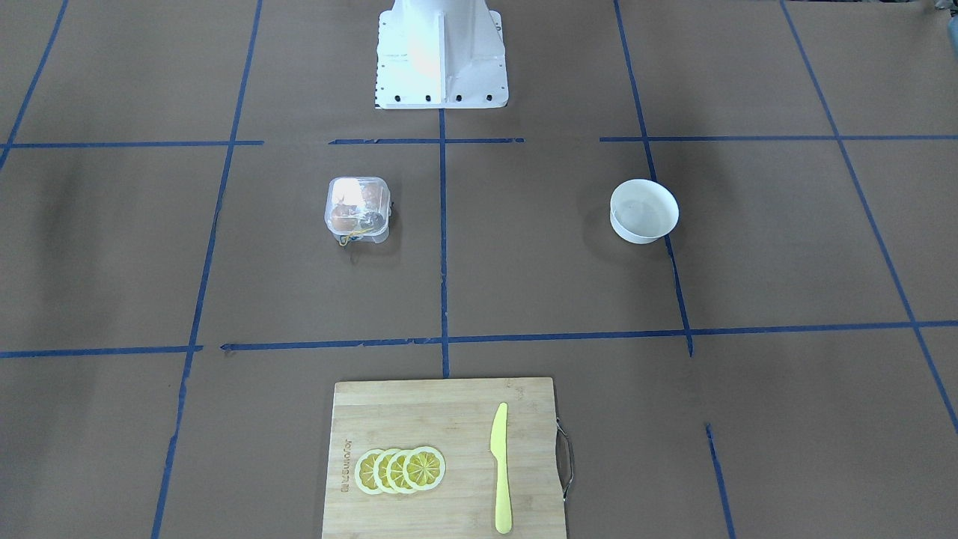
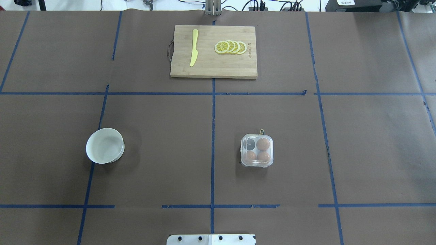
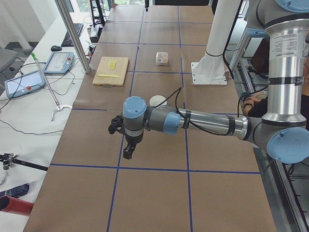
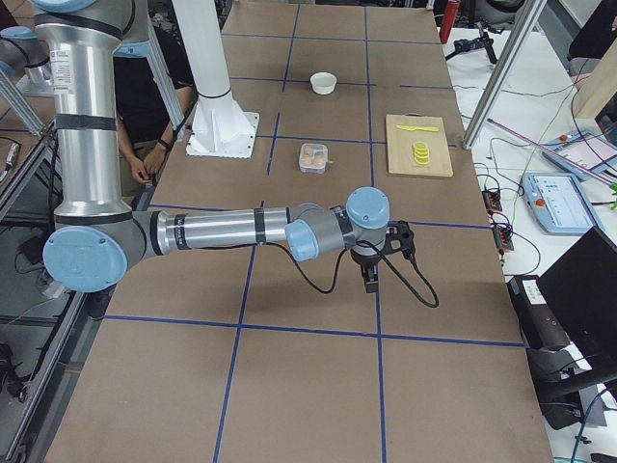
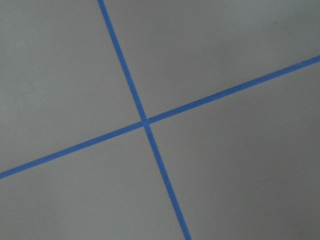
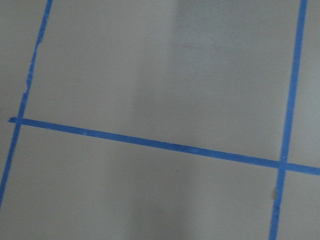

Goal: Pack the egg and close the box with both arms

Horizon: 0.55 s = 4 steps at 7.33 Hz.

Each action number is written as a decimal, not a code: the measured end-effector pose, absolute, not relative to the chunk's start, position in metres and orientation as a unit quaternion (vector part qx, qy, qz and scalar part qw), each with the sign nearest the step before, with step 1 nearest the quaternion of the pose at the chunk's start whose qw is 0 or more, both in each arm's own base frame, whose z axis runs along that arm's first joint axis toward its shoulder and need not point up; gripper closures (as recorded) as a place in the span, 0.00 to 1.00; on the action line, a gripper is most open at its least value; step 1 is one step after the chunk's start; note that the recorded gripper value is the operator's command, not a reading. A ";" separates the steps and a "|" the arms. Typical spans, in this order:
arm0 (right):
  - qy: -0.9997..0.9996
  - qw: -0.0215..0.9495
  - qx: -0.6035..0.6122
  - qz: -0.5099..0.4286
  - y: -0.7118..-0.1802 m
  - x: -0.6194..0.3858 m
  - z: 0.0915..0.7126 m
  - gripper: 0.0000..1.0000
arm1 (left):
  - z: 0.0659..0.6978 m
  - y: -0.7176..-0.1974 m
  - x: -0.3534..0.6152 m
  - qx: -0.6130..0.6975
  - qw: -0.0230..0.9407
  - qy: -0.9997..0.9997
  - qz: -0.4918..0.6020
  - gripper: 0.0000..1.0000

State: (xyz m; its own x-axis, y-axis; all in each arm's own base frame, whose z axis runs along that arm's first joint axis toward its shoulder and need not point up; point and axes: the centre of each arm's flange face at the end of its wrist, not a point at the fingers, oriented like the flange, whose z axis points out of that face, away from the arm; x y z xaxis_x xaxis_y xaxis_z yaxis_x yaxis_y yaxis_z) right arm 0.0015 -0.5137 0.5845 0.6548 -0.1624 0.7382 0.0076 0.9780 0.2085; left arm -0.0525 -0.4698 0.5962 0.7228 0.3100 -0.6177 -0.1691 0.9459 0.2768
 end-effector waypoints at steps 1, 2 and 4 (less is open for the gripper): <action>-0.410 0.906 0.088 -0.048 -0.511 0.016 0.590 0.00 | 0.601 -0.469 -0.055 0.090 0.926 0.349 0.114 0.00; -0.408 0.908 0.081 -0.050 -0.508 0.022 0.595 0.00 | 0.607 -0.470 -0.054 0.082 0.927 0.350 0.106 0.00; -0.406 0.910 0.073 -0.051 -0.503 0.023 0.601 0.00 | 0.611 -0.475 -0.052 0.073 0.927 0.352 0.103 0.00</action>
State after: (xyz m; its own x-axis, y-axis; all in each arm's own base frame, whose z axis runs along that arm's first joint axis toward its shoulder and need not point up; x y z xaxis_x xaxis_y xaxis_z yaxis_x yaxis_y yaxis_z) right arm 0.0228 -0.5031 0.6012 0.6656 -0.1527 0.7305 0.0339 0.9840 0.1748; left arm -0.0523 -0.4747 0.6111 0.7304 0.2427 -0.6384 -0.1405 0.9681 0.2073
